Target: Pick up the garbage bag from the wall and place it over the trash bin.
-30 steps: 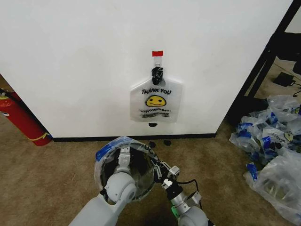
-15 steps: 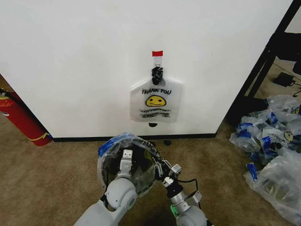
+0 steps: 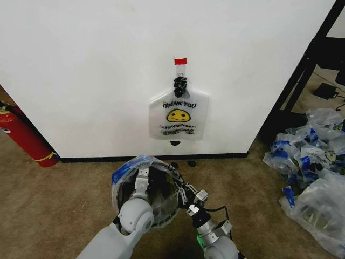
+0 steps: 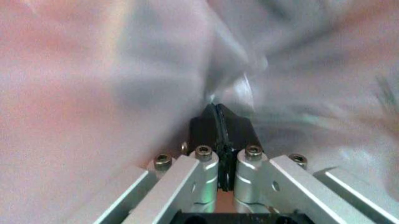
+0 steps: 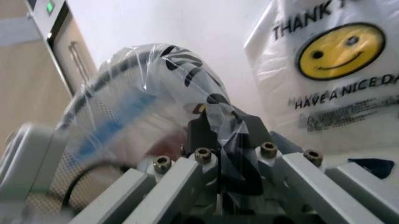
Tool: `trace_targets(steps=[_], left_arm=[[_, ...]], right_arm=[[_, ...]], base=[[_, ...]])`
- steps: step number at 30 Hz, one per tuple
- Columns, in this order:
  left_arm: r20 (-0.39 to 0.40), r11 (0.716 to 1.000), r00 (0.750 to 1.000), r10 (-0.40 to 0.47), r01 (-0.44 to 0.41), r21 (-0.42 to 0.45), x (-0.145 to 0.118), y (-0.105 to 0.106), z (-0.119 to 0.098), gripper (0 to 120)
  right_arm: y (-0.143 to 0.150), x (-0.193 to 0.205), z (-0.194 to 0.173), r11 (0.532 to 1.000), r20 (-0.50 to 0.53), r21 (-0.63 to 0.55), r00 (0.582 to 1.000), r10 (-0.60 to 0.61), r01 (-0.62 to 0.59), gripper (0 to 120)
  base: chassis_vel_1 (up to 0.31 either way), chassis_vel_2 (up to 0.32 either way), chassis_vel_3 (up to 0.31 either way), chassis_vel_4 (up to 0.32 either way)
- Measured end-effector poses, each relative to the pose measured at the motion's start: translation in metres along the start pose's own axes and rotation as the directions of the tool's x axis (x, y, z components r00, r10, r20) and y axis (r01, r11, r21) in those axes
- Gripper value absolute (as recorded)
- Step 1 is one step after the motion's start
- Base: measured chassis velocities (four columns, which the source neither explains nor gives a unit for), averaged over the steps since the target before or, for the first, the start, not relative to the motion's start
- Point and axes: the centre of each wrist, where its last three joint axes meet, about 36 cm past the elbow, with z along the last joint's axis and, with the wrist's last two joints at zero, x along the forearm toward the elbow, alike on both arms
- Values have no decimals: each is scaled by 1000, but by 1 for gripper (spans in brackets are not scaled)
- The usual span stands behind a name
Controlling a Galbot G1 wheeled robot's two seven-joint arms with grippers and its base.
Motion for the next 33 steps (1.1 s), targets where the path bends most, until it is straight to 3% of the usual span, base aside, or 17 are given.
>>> trace_targets(steps=[5, 8, 13, 17, 23, 29, 33], left_arm=[[14, 999, 999, 35, -35, -5, 8, -11, 1, 0], [57, 999, 998, 32, -33, 9, 4, -14, -11, 0], [83, 1000, 996, -11, 11, 3, -11, -4, -21, 0], [62, 997, 996, -67, 69, -18, -21, 8, -8, 0], [38, 999, 999, -22, 23, -27, -3, -7, 8, 0], [62, 1000, 998, 28, -27, -10, 10, -20, -5, 0], [86, 1000, 996, 2, -2, -1, 6, -16, -17, 0]], right_arm=[[8, 0, 4, 1000, -4, -22, 1000, -7, 7, 1], [9, 7, 11, 999, -28, -11, 999, -36, 35, 1], [3, 13, 15, 997, -39, 40, 997, -65, 66, 1], [1, 10, 12, 997, -25, 57, 999, -46, 47, 1], [7, 4, 12, 999, -4, 41, 1000, -30, 30, 1], [12, 6, 21, 998, -15, 48, 999, -36, 37, 1], [10, 9, 26, 997, -24, 78, 1000, -18, 20, 1]], base=[[0, 0, 0, 0], [0, 0, 0, 0], [0, 0, 0, 0], [0, 0, 0, 0], [0, 0, 0, 0], [0, 0, 0, 0], [0, 0, 0, 0]])
